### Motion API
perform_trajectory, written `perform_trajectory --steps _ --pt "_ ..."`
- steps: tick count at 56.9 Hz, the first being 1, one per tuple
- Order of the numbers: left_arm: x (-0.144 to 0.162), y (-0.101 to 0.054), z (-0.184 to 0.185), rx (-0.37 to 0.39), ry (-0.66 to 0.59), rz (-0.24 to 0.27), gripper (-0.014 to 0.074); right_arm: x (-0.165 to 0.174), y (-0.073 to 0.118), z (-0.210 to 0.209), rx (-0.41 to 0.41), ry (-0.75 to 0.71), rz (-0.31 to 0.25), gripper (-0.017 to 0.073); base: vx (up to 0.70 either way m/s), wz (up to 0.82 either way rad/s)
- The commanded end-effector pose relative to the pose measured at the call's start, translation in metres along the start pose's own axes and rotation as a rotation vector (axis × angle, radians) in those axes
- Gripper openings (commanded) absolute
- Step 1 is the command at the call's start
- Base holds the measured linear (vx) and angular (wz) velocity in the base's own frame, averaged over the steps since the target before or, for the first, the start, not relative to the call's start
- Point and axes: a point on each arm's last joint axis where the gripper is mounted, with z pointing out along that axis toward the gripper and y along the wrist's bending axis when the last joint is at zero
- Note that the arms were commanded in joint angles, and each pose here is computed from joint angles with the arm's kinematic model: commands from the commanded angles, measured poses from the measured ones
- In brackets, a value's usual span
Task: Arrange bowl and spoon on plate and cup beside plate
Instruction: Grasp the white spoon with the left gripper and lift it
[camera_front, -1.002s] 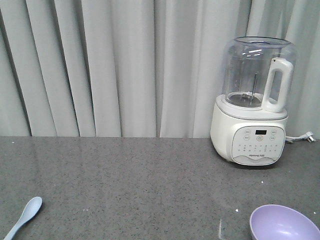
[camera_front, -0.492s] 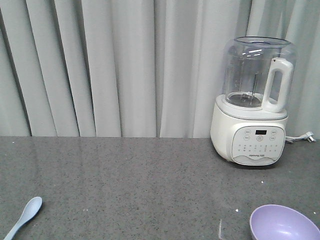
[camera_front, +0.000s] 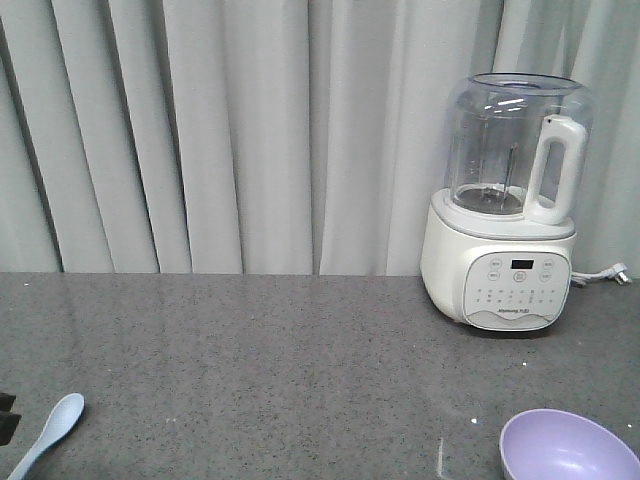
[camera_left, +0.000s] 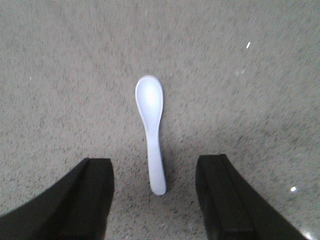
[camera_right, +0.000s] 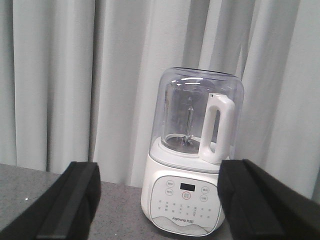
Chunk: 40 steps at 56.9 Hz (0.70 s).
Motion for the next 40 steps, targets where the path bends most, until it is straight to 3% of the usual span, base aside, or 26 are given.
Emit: perform_trajectory --steps 1,12,27,40 --pt "-0.021 0.008 0.009 -0.057 0.037 0.012 0.0485 -0.017 -0.001 -0.001 0.002 -0.113 -0.014 0.0550 0.00 0.00" --pt "-0.031 0.008 0.068 -0.077 0.211 0.020 0.0485 -0.017 0.000 -0.001 -0.005 -0.108 -0.012 0.0550 0.00 0.00" --pt "-0.016 0.002 0.131 -0.050 0.387 0.030 0.0485 -0.017 0.002 -0.001 -0.024 -0.110 -0.009 0.0550 0.00 0.00" --pt "-0.015 0.015 0.151 0.004 0.402 -0.085 0.0485 -0.017 0.002 -0.001 -0.024 -0.110 -0.009 0.0550 0.00 0.00"
